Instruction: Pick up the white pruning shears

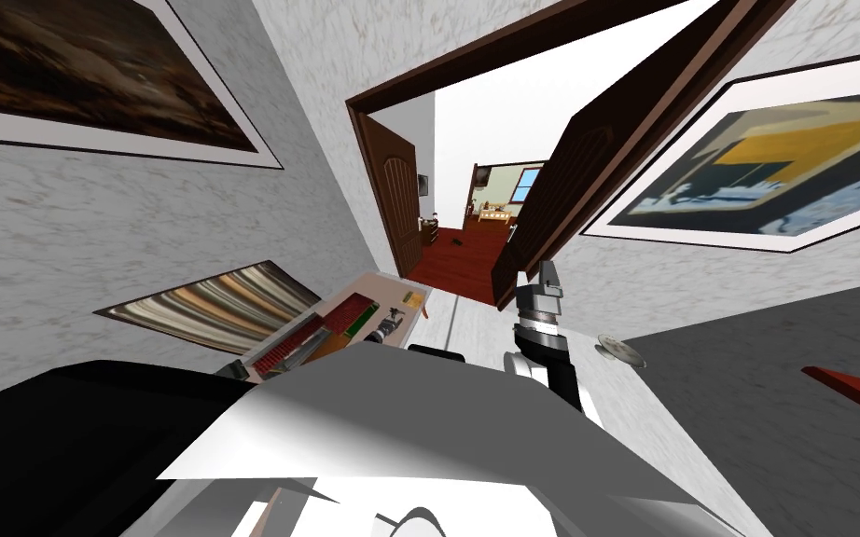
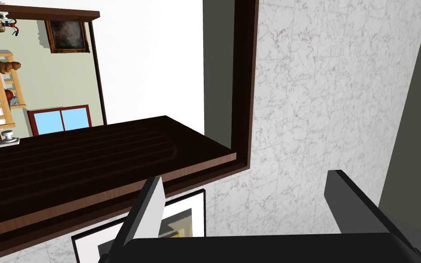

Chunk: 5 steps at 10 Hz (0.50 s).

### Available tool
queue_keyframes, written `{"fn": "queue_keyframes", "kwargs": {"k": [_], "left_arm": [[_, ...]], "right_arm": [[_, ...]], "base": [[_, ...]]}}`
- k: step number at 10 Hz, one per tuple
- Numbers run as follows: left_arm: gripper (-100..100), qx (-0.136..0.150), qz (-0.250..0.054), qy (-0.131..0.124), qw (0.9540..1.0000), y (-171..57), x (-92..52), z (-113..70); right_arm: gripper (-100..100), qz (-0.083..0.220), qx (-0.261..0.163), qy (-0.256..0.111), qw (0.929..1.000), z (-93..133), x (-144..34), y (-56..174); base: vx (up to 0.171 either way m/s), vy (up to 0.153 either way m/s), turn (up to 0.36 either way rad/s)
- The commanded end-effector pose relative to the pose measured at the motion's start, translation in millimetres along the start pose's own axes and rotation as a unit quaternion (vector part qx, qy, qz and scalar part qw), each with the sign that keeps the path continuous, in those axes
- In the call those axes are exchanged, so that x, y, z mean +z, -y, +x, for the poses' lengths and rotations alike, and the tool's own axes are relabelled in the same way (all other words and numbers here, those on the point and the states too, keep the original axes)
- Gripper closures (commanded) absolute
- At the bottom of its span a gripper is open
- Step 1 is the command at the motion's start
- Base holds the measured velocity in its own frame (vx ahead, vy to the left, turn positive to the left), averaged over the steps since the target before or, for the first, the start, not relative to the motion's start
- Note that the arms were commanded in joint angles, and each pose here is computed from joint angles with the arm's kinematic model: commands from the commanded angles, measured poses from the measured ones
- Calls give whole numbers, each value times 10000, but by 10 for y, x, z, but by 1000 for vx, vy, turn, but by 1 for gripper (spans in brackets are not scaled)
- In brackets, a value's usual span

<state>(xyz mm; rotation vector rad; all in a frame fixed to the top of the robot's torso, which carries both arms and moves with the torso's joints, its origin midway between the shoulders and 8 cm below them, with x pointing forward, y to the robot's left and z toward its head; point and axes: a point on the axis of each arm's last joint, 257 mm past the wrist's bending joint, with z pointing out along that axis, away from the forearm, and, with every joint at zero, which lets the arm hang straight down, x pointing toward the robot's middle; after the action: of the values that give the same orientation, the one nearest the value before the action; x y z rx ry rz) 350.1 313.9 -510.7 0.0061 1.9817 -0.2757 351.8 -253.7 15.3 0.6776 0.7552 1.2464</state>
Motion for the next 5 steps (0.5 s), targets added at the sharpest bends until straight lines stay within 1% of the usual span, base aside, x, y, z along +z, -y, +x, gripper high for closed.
{"fn": "queue_keyframes", "kwargs": {"k": [1, 2, 3, 4, 5], "left_arm": [[-100, 19, -14, -35, 10000, 90, 108, -25], [-100, 19, -61, -83, 9999, 66, 107, 0], [-100, 46, 101, 38, 9999, 353, 348, -148], [-100, 46, -18, -84, 10000, 291, 348, -85], [-100, 78, 165, 62, 9998, 598, 575, -261]], "right_arm": [[0, 0, 0, 0, 10000, 0, 0, 0], [0, 0, 0, 0, 10000, 0, 0, 0], [0, 1, 0, 0, 10000, 0, 0, 0], [0, 0, 0, 0, 10000, 0, 0, 0], [0, 0, 0, 0, 10000, 0, 0, 0]], "base": [[-85, 90, 18], [-22, 51, -11], [-33, 91, 63], [-58, 79, 26], [-105, 116, 73]]}}
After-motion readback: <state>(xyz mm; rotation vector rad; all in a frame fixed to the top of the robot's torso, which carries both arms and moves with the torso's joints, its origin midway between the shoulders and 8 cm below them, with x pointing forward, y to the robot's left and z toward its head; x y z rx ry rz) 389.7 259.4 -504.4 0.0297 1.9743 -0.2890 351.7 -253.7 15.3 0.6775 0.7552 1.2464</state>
